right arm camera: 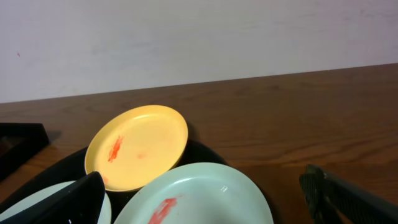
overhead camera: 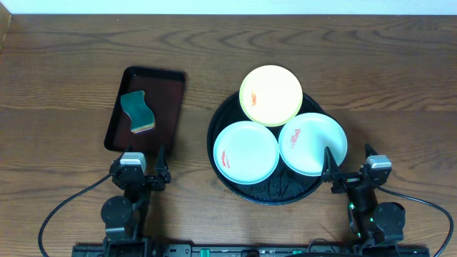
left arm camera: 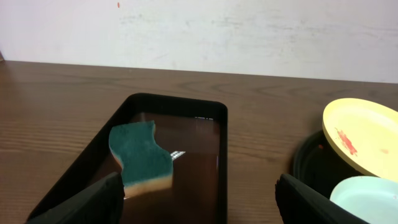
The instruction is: Clean dirty plates on tray and stack at the side
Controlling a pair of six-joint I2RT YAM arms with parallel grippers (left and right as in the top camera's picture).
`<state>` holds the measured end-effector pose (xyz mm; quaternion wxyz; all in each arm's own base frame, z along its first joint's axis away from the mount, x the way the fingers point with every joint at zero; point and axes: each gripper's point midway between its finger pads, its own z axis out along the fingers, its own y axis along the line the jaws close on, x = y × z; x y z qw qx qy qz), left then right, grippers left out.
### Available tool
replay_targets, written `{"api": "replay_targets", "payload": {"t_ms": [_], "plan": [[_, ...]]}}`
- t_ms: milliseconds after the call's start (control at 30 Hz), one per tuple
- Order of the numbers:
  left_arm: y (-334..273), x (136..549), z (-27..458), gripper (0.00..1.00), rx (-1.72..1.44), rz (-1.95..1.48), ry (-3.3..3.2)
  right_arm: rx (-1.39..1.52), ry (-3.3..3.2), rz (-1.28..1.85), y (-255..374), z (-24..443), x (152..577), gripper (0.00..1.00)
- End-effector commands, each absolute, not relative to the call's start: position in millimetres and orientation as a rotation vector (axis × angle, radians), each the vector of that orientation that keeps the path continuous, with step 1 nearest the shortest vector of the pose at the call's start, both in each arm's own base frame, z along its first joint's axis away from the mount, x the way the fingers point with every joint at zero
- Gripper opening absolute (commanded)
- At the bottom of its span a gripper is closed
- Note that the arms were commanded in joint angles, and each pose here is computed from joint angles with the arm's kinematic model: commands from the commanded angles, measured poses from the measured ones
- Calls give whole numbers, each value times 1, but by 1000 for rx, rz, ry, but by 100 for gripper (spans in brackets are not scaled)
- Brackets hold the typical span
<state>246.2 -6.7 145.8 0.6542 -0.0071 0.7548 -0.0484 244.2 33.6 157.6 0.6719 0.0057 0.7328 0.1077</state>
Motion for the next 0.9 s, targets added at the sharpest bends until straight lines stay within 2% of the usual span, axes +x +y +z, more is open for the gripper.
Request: {"api": "replay_targets", "payload": {"t_ms": [0,700,867], "plan": [[-10,245,129,79,-1,-117,1763,10,1658,221,31,155,245,99],[-11,246,135,79,-1,-126,1739,11,1657,221,31,155,245,99],[-81,226,198,79,154,-676,1515,10,1657,221,31,155,245,99]]}}
